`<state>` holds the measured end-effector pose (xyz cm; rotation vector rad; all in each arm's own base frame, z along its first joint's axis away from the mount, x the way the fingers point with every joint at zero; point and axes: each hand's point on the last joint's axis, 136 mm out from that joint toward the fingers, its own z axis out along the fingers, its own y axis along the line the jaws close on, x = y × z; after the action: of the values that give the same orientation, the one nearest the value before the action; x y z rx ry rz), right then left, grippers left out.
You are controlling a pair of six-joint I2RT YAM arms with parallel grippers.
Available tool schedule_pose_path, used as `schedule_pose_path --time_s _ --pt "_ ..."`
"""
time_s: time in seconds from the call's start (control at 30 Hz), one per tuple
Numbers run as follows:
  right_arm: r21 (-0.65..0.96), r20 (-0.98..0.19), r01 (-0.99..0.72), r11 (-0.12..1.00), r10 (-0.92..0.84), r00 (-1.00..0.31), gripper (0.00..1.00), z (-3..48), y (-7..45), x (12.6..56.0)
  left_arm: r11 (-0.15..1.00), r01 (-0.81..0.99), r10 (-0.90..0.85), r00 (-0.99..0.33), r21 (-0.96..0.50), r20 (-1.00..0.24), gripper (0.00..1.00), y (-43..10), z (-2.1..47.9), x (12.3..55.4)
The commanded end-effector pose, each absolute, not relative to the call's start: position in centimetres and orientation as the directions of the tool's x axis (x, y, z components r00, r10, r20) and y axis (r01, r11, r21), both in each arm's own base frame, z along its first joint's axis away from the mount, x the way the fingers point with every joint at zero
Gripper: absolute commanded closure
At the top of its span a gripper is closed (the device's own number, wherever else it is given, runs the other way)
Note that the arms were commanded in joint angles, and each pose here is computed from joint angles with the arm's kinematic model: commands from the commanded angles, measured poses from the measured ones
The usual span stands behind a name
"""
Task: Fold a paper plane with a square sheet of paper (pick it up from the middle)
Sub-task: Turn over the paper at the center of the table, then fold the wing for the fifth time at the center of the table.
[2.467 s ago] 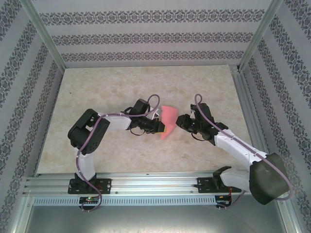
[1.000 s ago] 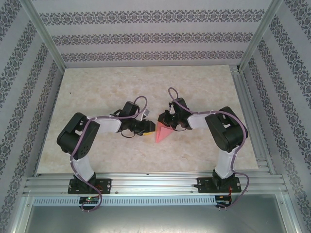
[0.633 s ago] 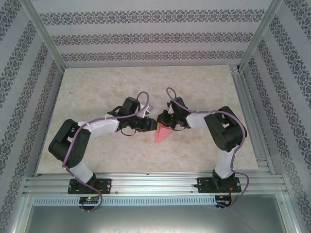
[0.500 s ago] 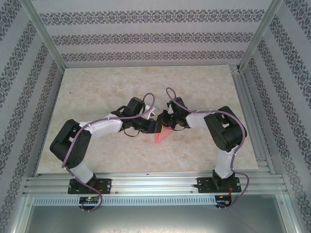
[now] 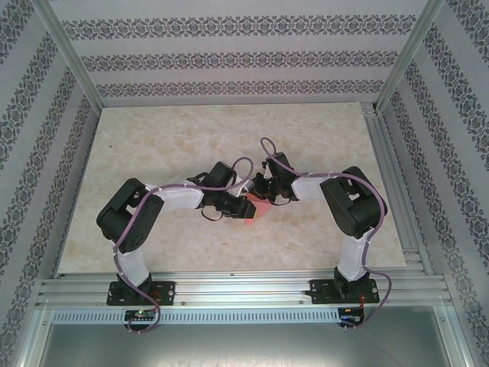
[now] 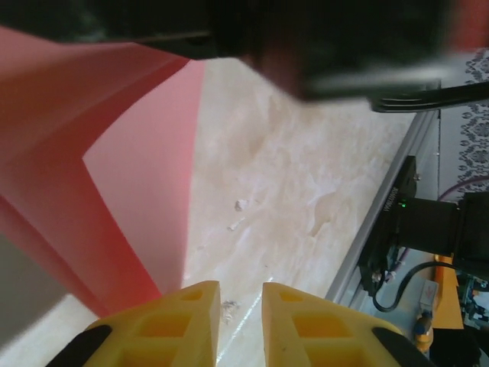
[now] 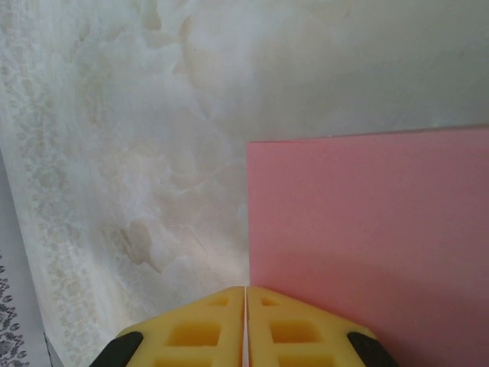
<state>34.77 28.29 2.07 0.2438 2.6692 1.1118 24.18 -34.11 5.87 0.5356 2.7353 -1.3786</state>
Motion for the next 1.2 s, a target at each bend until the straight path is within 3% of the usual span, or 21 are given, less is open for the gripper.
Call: schedule_pose_path --time_s 0.0,0.27,0.63,0.7,0.9,1.17 --pt "0.705 -0.173 0.040 0.708 0.226 -0.959 0.90 2.1 28.7 35.1 0.578 0.351 0.278 -0.933 -0.736 -0.227 0.79 -34.2 4.6 25.0" --pt "0.703 -0.191 0.015 0.711 0.209 -0.959 0.87 3.3 28.9 35.4 0.644 0.313 0.210 -0.950 -0.698 -0.232 0.82 -32.8 2.8 26.0" --pt "0.602 -0.330 -0.012 0.798 0.236 -0.914 0.69 8.7 24.6 34.6 0.628 0.235 0.153 -0.972 -0.742 -0.178 0.83 -31.8 0.8 26.0" --pt "0.580 -0.338 0.008 0.814 0.249 -0.908 0.61 8.7 23.4 33.6 0.625 0.228 0.147 -0.974 -0.747 -0.175 0.83 -31.8 0.8 26.2" --pt "0.543 -0.318 0.099 0.834 0.313 -0.895 0.52 6.8 20.1 30.4 0.606 0.206 0.133 -0.978 -0.768 -0.158 0.83 -32.0 0.9 26.4" --pt "0.582 -0.266 0.116 0.805 0.324 -0.908 0.51 4.9 20.5 29.4 0.607 0.197 0.132 -0.980 -0.770 -0.147 0.83 -32.0 0.8 26.3"
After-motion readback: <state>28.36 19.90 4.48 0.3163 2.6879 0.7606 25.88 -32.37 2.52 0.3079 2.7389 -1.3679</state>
